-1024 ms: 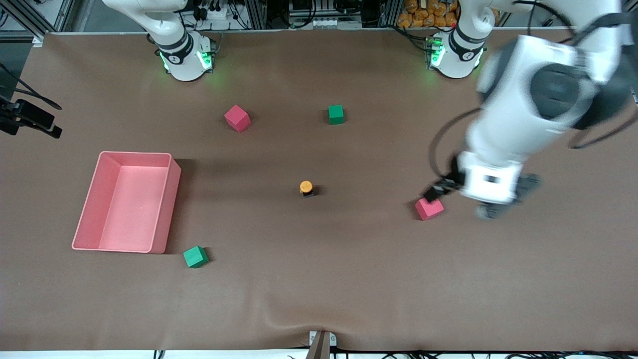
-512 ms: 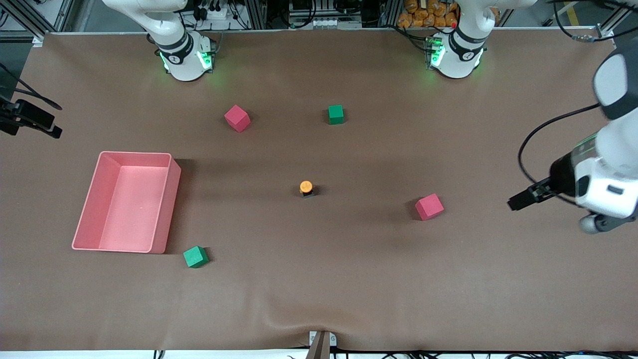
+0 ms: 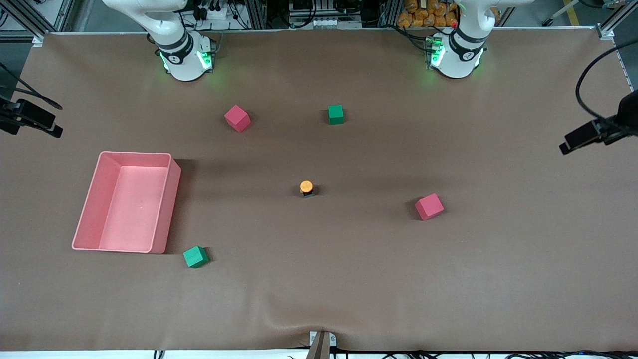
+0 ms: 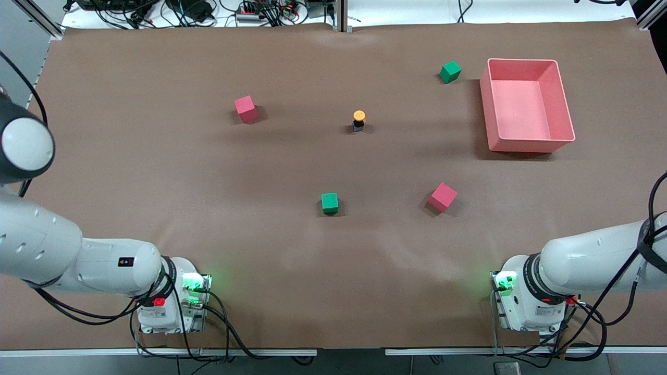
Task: Place and upright button with both arms
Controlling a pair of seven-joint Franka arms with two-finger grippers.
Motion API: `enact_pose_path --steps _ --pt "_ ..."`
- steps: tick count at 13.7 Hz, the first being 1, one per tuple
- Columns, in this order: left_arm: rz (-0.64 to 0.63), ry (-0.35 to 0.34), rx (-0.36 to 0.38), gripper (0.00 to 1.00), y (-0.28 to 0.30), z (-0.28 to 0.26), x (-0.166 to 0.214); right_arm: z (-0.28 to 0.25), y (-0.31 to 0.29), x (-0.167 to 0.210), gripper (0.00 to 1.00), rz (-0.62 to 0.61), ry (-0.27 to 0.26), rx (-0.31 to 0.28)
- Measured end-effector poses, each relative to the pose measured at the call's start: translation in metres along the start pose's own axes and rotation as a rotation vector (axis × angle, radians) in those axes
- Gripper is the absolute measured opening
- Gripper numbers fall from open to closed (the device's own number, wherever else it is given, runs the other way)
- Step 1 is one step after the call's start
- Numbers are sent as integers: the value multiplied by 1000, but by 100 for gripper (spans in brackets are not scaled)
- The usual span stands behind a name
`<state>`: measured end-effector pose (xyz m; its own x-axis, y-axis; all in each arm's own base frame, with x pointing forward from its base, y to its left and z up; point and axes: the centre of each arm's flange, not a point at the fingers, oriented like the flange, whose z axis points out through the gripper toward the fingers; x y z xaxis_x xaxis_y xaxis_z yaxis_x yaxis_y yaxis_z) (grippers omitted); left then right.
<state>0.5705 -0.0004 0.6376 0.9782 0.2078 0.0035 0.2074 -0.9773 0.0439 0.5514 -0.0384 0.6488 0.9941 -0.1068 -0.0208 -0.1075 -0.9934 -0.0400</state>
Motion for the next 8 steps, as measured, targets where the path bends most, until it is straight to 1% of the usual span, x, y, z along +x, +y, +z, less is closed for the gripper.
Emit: enact_pose_path --steps 3,6,8 --pt "31 -2 -1 100 -6 1 -25 1 0 -1 100 0 -9 0" --pt "55 -7 3 100 1 7 -45 1 1 -1 100 2 -9 -3" --pt "81 7 35 100 9 9 -55 0 5 -1 100 8 -8 -16"
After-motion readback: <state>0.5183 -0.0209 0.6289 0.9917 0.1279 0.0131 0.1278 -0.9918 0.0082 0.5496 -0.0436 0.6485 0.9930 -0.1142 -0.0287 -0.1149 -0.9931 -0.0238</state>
